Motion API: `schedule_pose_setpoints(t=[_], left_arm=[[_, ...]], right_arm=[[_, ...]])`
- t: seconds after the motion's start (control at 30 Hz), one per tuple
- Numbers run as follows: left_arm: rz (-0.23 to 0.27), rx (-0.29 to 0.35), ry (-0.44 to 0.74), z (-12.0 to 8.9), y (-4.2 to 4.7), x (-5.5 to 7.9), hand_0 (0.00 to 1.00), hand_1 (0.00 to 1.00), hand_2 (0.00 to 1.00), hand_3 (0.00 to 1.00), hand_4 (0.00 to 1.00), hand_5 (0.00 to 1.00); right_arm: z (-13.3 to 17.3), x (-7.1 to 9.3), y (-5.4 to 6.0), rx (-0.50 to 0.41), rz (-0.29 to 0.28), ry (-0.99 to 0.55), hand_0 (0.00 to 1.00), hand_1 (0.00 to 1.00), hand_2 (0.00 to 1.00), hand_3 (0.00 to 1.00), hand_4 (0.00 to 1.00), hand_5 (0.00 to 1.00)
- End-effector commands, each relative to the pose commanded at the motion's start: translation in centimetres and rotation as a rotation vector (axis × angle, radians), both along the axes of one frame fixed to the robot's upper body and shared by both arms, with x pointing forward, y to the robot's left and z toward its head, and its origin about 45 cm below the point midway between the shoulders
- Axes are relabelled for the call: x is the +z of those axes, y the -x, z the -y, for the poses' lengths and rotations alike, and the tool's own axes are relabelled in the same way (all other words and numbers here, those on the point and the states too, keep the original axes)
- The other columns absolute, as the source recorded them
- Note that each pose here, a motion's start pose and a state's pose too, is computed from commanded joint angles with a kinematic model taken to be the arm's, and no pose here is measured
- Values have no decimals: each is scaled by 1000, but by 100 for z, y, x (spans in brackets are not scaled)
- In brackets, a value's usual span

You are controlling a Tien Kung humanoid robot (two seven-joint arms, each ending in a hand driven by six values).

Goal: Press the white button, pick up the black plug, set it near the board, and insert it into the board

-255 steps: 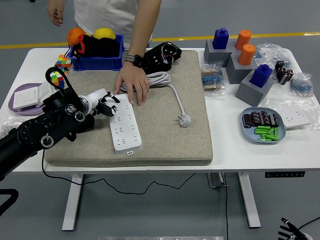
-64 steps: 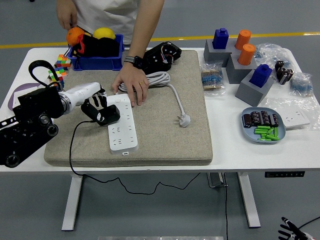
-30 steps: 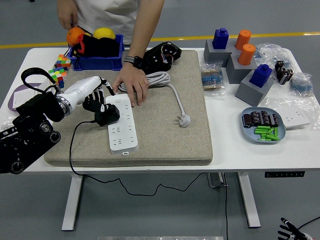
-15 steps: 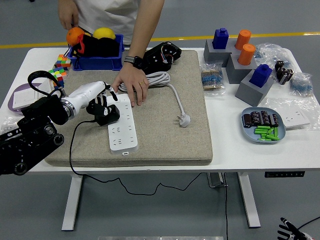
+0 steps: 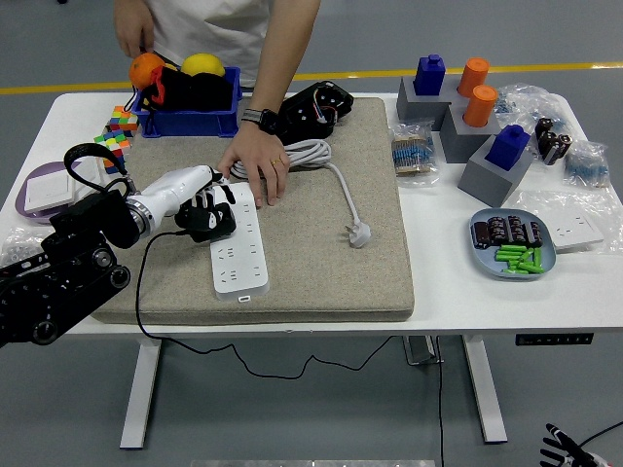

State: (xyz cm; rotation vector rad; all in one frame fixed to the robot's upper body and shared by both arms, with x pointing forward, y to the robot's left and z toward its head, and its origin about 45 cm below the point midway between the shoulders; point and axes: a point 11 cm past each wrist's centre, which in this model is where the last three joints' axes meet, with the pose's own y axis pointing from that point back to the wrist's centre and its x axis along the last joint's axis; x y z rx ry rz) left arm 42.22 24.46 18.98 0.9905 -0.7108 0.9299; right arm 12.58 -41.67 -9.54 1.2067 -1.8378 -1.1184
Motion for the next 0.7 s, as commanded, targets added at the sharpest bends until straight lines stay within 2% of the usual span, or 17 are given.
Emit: schedule_pose_setpoints(t=[0.27,0.7], left_arm=[[-2,-2,1,-2,-6,12,184,263,294,558,696,2],[-33,-14,4,32,44,-74,183,262,293,558,700,2]], right_arm=[[-9,2,-17,3,4,0,804,706,687,650,761,571],[-13,-7,10,9,-4,1,804,706,687,649,761,571]])
